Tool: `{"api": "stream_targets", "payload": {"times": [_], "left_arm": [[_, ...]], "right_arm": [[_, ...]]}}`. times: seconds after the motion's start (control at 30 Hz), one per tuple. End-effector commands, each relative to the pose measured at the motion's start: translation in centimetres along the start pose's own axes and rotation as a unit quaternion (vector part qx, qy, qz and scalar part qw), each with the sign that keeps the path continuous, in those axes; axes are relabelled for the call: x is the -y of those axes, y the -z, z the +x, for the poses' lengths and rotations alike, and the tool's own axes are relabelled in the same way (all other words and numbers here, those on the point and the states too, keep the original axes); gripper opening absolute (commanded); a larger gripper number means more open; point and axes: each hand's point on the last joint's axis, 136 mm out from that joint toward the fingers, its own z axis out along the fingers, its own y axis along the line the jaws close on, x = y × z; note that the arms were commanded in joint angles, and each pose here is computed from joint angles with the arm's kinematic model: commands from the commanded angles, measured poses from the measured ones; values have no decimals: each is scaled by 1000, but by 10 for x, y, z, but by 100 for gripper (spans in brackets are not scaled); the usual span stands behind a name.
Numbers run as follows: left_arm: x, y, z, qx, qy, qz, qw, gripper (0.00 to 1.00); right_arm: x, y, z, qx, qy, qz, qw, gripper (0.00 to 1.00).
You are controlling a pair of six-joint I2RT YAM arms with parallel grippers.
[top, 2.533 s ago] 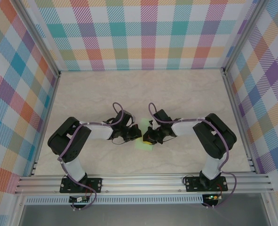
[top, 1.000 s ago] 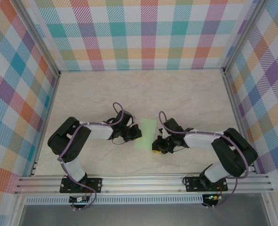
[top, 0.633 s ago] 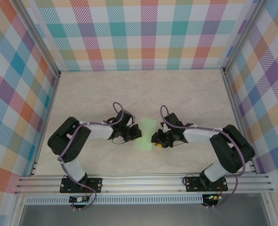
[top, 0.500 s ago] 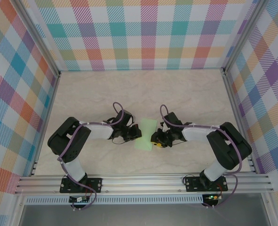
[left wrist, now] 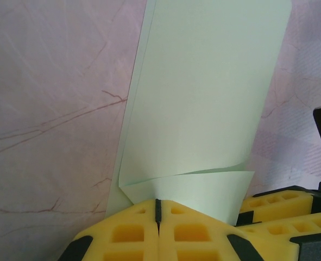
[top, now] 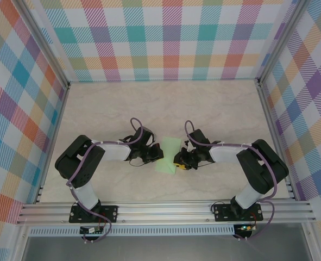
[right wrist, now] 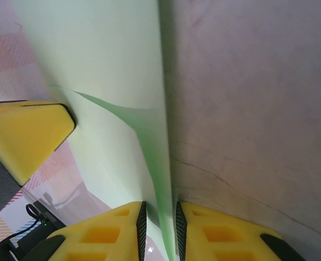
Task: Fold a paper plane with a square sheet of paper (pick it up from the middle)
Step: Turn over the paper at the center of the table.
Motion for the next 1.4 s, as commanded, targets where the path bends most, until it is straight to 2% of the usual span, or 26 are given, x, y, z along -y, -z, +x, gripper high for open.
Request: {"api": "stream_targets", "payload": {"times": [0.0, 0.27, 0.37, 0.4, 0.47, 0.53, 0.6, 0.67, 0.87, 0.9, 0.93, 1.17, 1.37], "left_arm": [[3, 6, -4, 8, 0, -11, 1000, 0], [7, 7, -6, 12, -1, -4, 1000, 0], [19, 11, -9, 17, 1, 17, 1000, 2], [24, 14, -10, 19, 2, 24, 1000, 10], [33, 22, -12, 25, -3, 34, 999, 15], [40, 33, -15, 37, -7, 35, 999, 27], [45, 46, -17, 52, -13, 35, 998, 30], [43, 59, -18, 71, -19, 21, 997, 39], [27, 105, -19, 145, -30, -25, 989, 74], [24, 113, -18, 158, -31, -30, 986, 84], [21, 121, -17, 170, -31, -34, 984, 99], [-2, 156, -9, 204, -33, -89, 974, 100], [-20, 175, -7, 234, -18, -125, 964, 100]], "right_arm": [[-20, -3, -10, 13, 16, -36, 999, 24], [-17, -3, -9, 14, 17, -36, 999, 23], [-15, -3, -9, 15, 18, -34, 999, 20], [-16, -3, -8, 15, 19, -35, 999, 18], [-14, -2, -8, 15, 20, -34, 999, 16], [-14, 0, -8, 17, 23, -36, 999, 14], [-16, 3, -8, 16, 29, -36, 999, 10], [-18, 7, -7, 18, 37, -33, 999, 8], [-21, 34, -9, 46, 64, 10, 997, 6], [-22, 41, -9, 53, 72, 21, 996, 7], [-22, 49, -9, 60, 79, 35, 994, 7], [-13, 104, -11, 101, 113, 153, 977, 8], [-7, 143, -8, 131, 134, 243, 952, 9]]}}
